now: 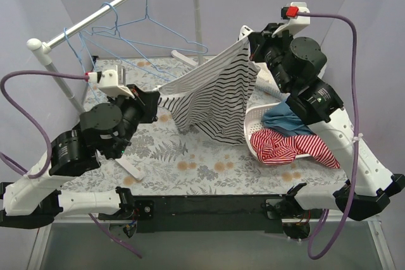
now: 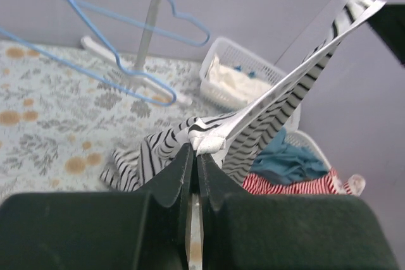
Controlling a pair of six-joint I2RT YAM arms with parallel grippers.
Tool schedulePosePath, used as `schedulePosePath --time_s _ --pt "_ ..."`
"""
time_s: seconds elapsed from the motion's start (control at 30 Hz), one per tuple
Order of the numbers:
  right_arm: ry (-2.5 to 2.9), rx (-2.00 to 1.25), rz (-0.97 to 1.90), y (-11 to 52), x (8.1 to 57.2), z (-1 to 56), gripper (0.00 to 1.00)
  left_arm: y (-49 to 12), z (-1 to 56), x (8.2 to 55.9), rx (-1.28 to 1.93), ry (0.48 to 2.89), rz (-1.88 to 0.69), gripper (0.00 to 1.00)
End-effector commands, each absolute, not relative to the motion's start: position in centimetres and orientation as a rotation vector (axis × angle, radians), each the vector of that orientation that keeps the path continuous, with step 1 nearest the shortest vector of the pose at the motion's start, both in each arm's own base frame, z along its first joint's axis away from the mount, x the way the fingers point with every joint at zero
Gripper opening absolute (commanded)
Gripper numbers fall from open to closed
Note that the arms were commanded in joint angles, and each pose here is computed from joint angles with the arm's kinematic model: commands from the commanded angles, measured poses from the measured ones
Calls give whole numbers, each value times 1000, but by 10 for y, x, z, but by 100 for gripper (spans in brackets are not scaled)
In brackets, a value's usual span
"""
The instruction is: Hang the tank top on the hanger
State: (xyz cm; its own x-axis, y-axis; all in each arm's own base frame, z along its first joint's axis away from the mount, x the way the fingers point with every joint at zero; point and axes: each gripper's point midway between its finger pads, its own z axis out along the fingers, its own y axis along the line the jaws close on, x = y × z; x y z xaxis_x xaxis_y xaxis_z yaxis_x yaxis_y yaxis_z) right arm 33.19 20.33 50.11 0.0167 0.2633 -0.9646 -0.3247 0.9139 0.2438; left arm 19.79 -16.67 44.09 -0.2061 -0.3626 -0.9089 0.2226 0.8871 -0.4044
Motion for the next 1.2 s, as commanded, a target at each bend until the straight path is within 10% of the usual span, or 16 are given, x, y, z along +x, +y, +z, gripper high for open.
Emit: schedulePosePath --time_s 0.0,0.2,0.57,0.83,1.17 --pt "1406 -44 472 201 331 544 1 -154 501 205 -95 1541 -492 0" --pt "1544 -80 487 211 329 486 1 -177 480 204 -31 1594 -527 0" --pt "2085 -133 416 200 284 223 1 -247 245 167 71 2101 -662 0" --pt "2249 -224 427 212 272 167 9 -256 202 166 47 2154 -651 37" --pt "2215 -234 430 209 271 178 30 -273 242 145 313 2103 -802 56"
